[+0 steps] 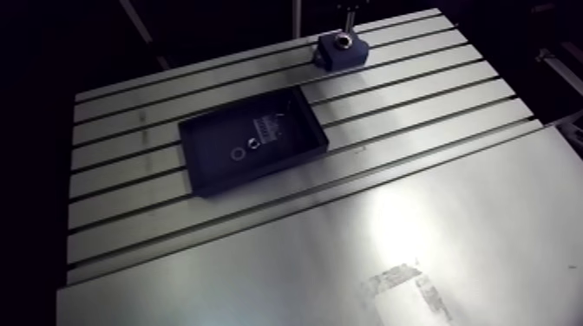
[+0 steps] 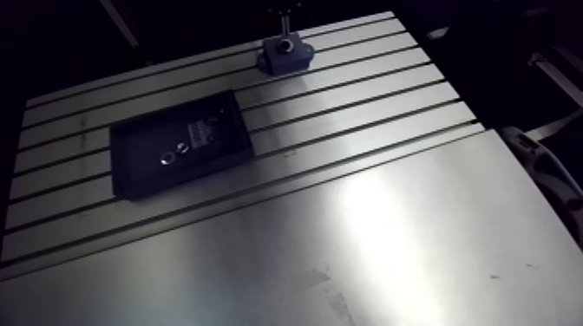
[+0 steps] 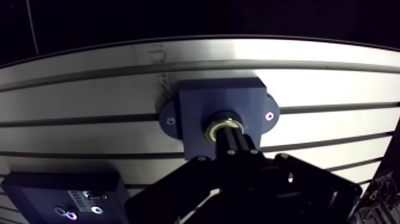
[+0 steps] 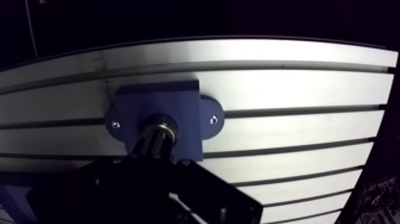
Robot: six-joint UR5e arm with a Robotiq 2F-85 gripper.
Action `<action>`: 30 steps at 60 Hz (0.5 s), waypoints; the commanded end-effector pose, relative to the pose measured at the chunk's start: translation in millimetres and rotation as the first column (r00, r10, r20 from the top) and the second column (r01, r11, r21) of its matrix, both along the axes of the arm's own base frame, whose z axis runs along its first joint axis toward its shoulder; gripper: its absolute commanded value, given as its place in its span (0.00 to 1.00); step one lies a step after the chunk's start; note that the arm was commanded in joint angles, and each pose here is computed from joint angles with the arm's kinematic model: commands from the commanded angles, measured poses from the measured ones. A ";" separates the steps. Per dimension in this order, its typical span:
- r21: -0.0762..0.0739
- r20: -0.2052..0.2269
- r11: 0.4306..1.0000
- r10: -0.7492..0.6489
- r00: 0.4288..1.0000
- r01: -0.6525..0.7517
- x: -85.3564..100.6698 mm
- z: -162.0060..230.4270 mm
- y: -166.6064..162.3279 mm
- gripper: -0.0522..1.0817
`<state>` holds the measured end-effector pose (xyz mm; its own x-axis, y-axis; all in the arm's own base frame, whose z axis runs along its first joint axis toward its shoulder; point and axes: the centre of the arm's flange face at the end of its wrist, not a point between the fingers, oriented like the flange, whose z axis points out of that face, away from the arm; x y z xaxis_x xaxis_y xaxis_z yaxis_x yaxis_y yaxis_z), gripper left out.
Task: Pick up the bearing and press it into the housing until flush.
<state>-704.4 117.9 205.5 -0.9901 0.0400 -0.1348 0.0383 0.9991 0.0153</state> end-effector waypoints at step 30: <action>-0.006 0.015 1.000 0.001 1.000 -0.001 0.4 -12.4 -1.9 0.95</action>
